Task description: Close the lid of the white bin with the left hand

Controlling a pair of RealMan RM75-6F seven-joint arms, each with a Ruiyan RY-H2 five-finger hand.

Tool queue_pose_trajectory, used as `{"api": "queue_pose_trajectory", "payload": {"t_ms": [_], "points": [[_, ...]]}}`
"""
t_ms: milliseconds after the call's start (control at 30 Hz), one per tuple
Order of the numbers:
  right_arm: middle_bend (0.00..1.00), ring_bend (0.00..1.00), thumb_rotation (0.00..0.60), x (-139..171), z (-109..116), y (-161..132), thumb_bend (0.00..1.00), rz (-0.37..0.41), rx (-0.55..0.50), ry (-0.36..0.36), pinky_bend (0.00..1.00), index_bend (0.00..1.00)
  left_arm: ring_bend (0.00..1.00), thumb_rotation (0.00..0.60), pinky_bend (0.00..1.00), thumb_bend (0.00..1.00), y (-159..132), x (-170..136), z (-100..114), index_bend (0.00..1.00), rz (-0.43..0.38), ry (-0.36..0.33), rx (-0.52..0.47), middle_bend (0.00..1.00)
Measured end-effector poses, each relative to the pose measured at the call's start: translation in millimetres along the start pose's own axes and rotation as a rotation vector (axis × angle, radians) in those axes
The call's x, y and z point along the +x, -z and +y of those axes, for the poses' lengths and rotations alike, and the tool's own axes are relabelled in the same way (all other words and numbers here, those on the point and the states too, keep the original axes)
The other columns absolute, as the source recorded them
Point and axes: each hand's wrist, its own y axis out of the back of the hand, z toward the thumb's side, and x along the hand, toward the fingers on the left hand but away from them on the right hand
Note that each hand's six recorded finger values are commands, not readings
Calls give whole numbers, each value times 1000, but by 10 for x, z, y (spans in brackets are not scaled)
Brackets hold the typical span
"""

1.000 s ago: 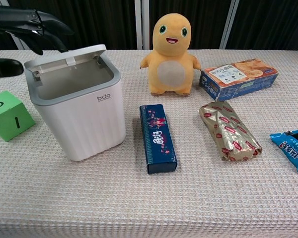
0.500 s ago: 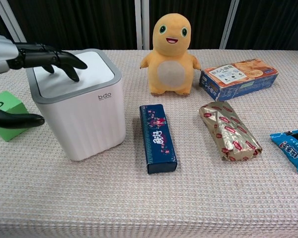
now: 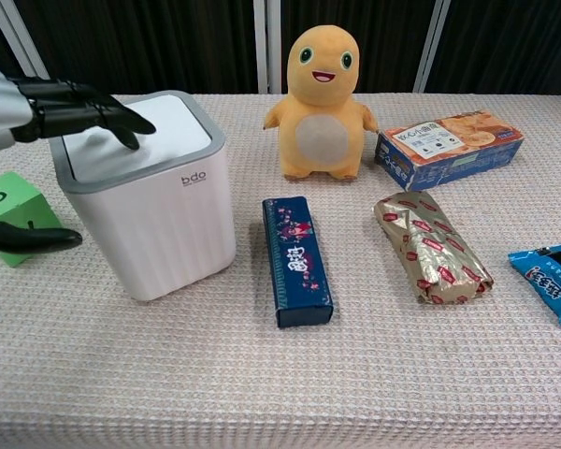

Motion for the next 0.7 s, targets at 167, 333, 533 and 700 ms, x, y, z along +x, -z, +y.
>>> {"api": "queue_pose_trajectory", "payload": {"t_ms": [167, 333, 533, 700], "points": [[0, 0, 600, 1, 9, 2, 289, 1, -5, 6, 0, 0, 100, 178, 240, 189, 178, -196, 192, 100, 91, -103, -16, 207], [0, 0, 600, -2, 14, 22, 290, -4, -3, 9, 0, 0, 100, 185, 240, 188, 466, -641, 222, 101, 253, -173, -35, 190], [0, 0, 600, -23, 23, -8, 290, 5, 0, 20, 0, 0, 99, 182, 239, 187, 855, -1272, -79, 92, 475, -148, -89, 130], [0, 0, 600, -35, 5, -57, 289, 18, 8, 17, 0, 0, 99, 181, 239, 186, 1067, -1662, -315, 90, 611, -133, -109, 123]]}}
